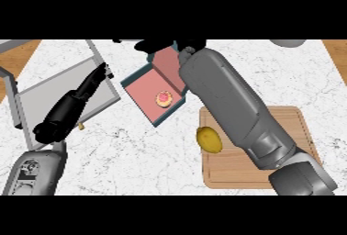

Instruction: Pick the cupcake from the cutting board and place it in the cardboard box

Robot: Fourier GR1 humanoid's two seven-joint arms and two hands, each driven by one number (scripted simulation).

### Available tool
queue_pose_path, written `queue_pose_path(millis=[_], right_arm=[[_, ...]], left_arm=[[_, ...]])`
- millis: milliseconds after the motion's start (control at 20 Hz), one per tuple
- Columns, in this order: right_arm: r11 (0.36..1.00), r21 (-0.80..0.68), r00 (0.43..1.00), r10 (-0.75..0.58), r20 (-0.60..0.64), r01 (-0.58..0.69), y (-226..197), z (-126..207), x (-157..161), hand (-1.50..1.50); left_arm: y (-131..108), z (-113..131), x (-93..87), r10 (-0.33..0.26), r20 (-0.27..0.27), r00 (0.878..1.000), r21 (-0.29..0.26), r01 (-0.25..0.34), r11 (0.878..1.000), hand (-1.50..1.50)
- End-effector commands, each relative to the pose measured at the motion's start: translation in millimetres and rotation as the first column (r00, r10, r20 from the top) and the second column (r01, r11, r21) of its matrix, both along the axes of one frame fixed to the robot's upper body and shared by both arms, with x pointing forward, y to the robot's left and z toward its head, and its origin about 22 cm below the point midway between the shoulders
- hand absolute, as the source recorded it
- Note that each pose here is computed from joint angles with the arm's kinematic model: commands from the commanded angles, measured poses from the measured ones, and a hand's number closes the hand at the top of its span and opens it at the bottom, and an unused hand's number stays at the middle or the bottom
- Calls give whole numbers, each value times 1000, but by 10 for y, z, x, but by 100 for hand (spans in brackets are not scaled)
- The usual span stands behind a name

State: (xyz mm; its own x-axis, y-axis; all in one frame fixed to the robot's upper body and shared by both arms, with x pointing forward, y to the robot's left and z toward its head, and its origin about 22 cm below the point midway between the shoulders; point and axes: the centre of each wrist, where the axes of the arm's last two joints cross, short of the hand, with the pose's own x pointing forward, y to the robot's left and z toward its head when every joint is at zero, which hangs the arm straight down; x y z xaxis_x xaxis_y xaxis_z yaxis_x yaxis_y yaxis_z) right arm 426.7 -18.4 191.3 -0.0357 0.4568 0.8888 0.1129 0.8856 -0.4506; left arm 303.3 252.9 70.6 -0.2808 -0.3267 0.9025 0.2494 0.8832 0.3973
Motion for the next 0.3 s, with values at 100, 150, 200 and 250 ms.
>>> queue_pose_path(millis=[100,150,200,250], right_arm=[[949,268,981,-187,51,167,-396,-389,60,-150],[945,291,983,-174,57,151,-402,-329,64,-150],[941,295,976,-198,85,166,-489,-432,73,-150],[934,306,969,-227,102,187,-462,-369,110,-150]], left_arm=[[0,-12,39,12,-8,1000,-3,-12,1000,0],[97,-35,-80,28,-4,1000,19,-28,999,0],[-27,-1,-55,19,-20,1000,4,-19,1000,0],[161,-90,-146,2,-8,1000,1,-2,1000,0]])
